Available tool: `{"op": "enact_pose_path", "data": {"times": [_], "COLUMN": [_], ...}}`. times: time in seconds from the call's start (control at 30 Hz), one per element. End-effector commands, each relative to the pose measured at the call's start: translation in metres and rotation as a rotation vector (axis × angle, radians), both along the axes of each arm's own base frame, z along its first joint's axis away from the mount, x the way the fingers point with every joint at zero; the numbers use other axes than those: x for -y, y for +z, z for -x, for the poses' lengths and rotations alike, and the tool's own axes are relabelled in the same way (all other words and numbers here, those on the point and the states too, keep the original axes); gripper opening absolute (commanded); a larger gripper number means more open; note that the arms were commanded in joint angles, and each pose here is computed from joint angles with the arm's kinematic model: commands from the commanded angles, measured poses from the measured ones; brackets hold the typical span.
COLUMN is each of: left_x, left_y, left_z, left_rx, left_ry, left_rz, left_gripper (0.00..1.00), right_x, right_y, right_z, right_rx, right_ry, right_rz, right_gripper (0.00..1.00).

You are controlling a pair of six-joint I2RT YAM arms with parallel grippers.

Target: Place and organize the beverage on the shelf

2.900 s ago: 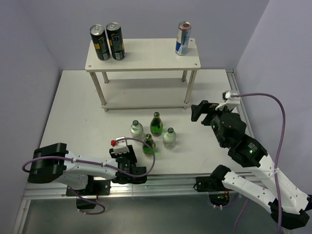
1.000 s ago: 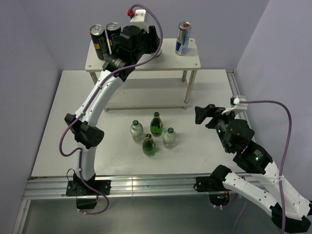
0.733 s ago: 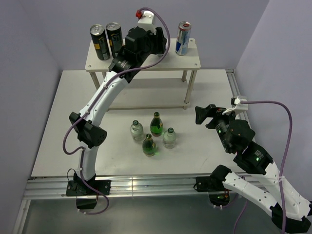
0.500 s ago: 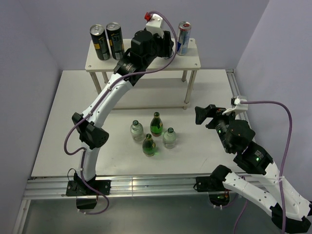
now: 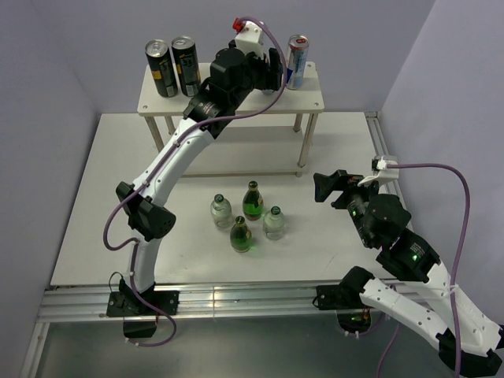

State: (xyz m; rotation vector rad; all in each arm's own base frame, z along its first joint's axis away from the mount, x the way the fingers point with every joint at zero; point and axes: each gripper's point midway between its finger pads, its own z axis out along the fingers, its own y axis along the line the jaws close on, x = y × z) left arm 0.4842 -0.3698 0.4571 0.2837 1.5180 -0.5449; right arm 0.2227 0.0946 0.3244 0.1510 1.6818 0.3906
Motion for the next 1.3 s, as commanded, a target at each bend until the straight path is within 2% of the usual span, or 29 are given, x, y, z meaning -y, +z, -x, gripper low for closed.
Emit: {"op": "enact_pose_path", "data": {"times": [0.0,0.67,1.0,1.1,1.13,1.2,1.23,1.27], "left_x": [-0.001,0.02,0.016,0.015,0.016,0.015,0.014,0.014], "left_y": [0.027,0.02,0.043,0.044,0.042,0.04,0.04,0.039], "left_z": [0.001,-0.022,-0.015,-0.016,-0.015,-0.016,-0.015,-0.015], "left_rx": [0.076,0.13,0.182,0.189,0.184,0.181,0.179,0.175], "left_ry": [0.0,-0.012,-0.016,-0.013,-0.014,-0.01,-0.008,-0.007], "left_rz": [0.044,0.108,0.145,0.137,0.13,0.124,0.121,0.116], "left_gripper": [0.76,0.76,0.73,0.61,0.51,0.38,0.29,0.24], "right_x": [-0.002,-0.006,-0.012,-0.012,-0.012,-0.011,-0.011,-0.011], "right_y": [0.01,0.008,0.004,0.005,0.004,0.004,0.004,0.004], "right_z": [0.0,0.0,-0.002,-0.002,-0.002,-0.003,-0.003,-0.003], "right_rx": [0.035,0.034,0.029,0.03,0.028,0.03,0.03,0.031], "right_ry": [0.004,0.02,0.038,0.037,0.037,0.032,0.032,0.032], "right_rz": [-0.043,-0.051,-0.053,-0.054,-0.052,-0.053,-0.051,-0.052], "right_gripper": [0.98,0.98,0.98,0.98,0.98,0.98,0.98,0.98]}}
